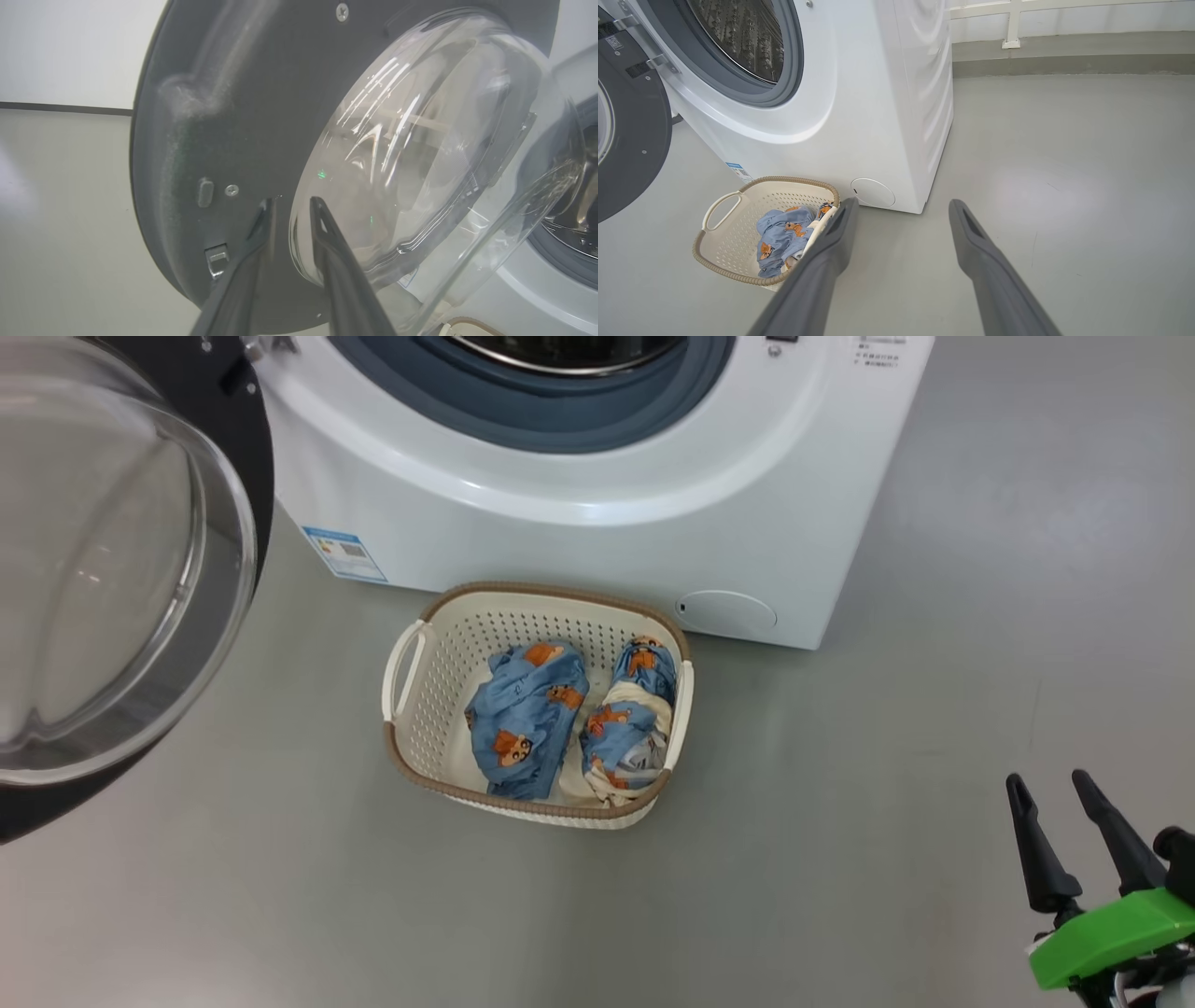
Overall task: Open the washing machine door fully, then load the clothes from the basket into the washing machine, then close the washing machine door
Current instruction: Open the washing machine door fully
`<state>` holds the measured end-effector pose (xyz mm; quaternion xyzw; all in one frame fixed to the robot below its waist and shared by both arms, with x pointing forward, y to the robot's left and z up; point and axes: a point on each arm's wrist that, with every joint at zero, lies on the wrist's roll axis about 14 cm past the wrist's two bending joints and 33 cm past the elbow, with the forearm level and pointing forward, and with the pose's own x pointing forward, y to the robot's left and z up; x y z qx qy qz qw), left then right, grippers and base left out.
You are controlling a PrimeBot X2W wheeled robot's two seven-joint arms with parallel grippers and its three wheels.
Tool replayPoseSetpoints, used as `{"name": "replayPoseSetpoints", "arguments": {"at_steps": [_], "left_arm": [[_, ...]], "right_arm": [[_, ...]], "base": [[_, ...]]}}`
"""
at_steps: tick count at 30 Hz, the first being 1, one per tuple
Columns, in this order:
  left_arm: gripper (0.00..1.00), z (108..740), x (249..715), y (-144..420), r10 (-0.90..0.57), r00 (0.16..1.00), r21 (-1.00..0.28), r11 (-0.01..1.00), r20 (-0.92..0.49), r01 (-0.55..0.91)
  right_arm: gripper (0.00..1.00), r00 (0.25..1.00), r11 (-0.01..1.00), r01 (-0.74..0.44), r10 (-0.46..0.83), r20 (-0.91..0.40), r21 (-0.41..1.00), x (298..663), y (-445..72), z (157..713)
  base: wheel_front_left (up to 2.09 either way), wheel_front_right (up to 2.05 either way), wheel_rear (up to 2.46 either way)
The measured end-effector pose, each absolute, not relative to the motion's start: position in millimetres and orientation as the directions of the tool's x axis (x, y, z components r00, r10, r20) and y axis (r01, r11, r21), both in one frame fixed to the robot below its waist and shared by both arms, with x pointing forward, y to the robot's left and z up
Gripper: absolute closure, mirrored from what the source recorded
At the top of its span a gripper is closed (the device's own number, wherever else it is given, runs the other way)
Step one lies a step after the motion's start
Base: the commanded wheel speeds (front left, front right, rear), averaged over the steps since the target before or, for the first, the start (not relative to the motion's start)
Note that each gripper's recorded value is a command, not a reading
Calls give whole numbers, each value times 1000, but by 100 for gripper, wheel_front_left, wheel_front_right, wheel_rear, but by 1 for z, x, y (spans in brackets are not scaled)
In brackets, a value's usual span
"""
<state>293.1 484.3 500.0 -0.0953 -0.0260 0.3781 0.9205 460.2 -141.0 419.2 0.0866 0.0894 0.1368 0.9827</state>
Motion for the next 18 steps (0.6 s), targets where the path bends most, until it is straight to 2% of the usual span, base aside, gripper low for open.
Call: {"name": "replayPoseSetpoints", "arguments": {"at_steps": [2, 3, 5, 6, 18], "left_arm": [[51, 500, 287, 478, 693, 720, -201, 704, -17, -682], [43, 499, 285, 474, 687, 726, -202, 709, -18, -676], [9, 495, 280, 466, 675, 737, -207, 718, -23, -664], [0, 493, 278, 461, 668, 743, -210, 724, -25, -658], [0, 487, 279, 404, 546, 838, -228, 814, -17, -535]], "right_arm": [[0, 946, 948, -254, 285, -154, 192, 455, -141, 421], [0, 946, 948, -255, 285, -153, 191, 454, -142, 422], [0, 948, 947, -255, 284, -144, 194, 451, -142, 427], [0, 948, 947, -256, 285, -141, 192, 450, -142, 429], [0, 958, 952, -241, 264, -109, 189, 432, -150, 447]], "base": [[0, 0, 0], [0, 0, 0], [0, 0, 0], [0, 0, 0], [0, 0, 0]]}}
